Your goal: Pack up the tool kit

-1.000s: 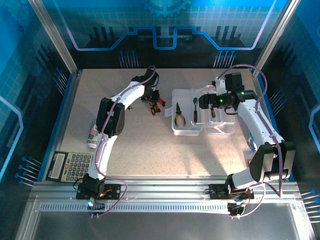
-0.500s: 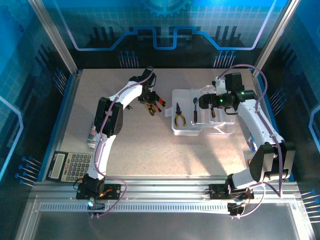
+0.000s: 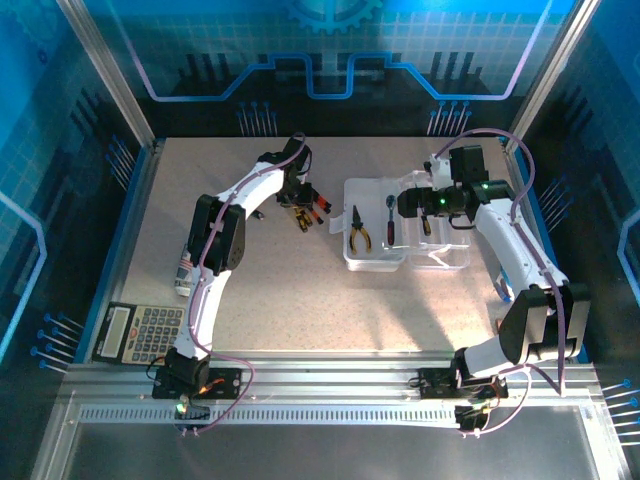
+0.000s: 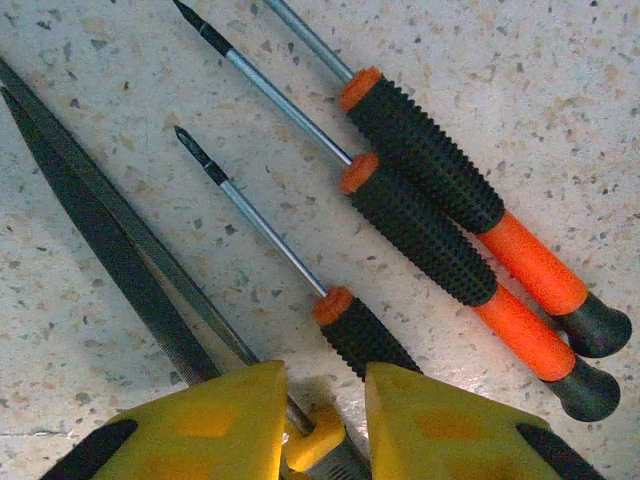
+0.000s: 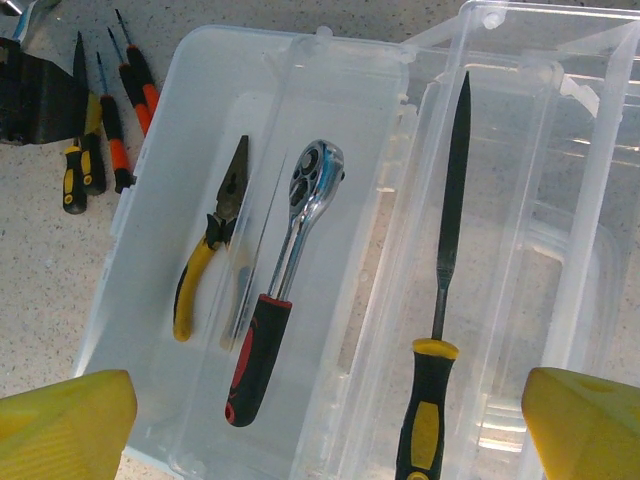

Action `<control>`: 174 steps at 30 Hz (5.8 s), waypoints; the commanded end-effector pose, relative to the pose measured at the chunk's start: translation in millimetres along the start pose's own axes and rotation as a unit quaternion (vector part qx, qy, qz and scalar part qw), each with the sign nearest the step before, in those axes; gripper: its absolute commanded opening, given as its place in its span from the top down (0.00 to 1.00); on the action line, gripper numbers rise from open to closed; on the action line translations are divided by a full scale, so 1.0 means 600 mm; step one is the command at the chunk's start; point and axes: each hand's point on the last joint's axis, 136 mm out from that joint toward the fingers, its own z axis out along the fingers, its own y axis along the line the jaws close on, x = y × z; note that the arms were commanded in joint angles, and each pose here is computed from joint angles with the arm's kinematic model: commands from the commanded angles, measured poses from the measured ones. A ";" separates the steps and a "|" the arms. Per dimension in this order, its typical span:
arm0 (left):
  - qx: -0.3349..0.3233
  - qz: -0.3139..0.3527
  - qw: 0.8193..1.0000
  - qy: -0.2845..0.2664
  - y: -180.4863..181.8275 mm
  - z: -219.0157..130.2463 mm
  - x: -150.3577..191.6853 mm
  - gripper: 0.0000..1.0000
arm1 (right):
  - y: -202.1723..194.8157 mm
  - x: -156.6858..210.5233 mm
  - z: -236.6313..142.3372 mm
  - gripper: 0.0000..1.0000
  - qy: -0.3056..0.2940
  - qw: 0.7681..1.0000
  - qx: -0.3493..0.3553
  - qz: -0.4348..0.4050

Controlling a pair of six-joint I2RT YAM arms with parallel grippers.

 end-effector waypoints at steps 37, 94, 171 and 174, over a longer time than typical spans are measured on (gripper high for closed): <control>-0.009 0.014 1.000 0.006 -0.039 -0.030 -0.008 0.57 | -0.004 0.015 0.004 0.00 0.009 1.000 0.009 -0.007; -0.066 0.029 0.996 0.044 0.023 -0.033 0.047 0.96 | 0.002 0.015 -0.026 0.00 -0.008 1.000 0.001 -0.014; -0.037 -0.067 0.991 -0.106 0.146 -0.248 0.035 0.01 | -0.118 0.048 -0.053 1.00 0.025 0.988 0.150 0.039; -0.054 -0.071 0.992 -0.091 0.162 -0.231 0.049 0.01 | -0.142 0.059 -0.046 1.00 0.040 0.984 0.170 0.047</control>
